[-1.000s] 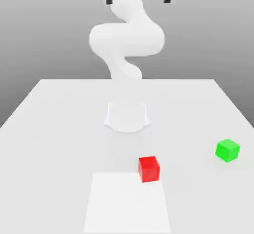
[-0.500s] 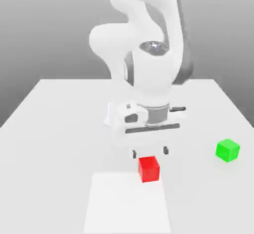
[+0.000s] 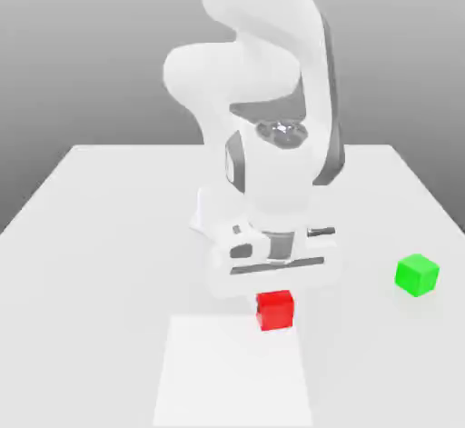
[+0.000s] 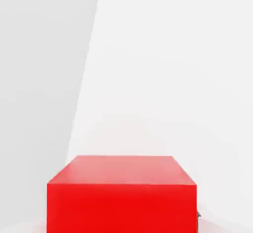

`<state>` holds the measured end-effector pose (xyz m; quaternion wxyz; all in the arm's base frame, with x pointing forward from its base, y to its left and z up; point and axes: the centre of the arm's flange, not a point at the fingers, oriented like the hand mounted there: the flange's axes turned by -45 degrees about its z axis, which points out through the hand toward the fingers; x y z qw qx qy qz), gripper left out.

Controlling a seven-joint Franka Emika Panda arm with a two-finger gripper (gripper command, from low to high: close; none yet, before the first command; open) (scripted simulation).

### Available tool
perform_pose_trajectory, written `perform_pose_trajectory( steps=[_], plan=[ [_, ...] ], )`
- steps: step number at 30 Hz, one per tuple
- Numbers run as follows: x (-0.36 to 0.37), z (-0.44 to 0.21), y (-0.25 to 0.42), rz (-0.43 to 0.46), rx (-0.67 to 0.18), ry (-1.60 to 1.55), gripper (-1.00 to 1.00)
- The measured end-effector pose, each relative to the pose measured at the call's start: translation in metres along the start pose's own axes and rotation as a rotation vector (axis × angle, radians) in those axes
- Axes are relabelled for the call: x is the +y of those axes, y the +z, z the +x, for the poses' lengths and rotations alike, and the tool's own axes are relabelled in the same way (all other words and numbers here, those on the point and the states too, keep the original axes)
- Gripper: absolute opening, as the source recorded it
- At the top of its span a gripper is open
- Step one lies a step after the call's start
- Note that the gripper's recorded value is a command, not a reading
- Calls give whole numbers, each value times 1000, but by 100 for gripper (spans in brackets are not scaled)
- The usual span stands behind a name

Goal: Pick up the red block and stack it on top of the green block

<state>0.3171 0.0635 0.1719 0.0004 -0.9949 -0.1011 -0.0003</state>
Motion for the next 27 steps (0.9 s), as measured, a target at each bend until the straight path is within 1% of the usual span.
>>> perform_pose_trajectory(
  steps=[4, 6, 12, 17, 19, 23, 24, 27],
  plan=[
    [0, -2, -30, -1, 0, 2, -100],
    [-23, 3, -39, -4, 0, -106, -100],
    [-145, 4, -57, -10, 1, -618, -100],
    [-250, -35, -70, -4, -1, -1049, -100],
    [-279, -51, -61, -3, -1, -1168, -100],
    [-286, -55, -23, -3, -1, -1199, -100],
    [-285, -55, -14, -2, -1, -1199, 100],
    [-285, -55, -14, -2, -1, -1199, 100]
  ],
)
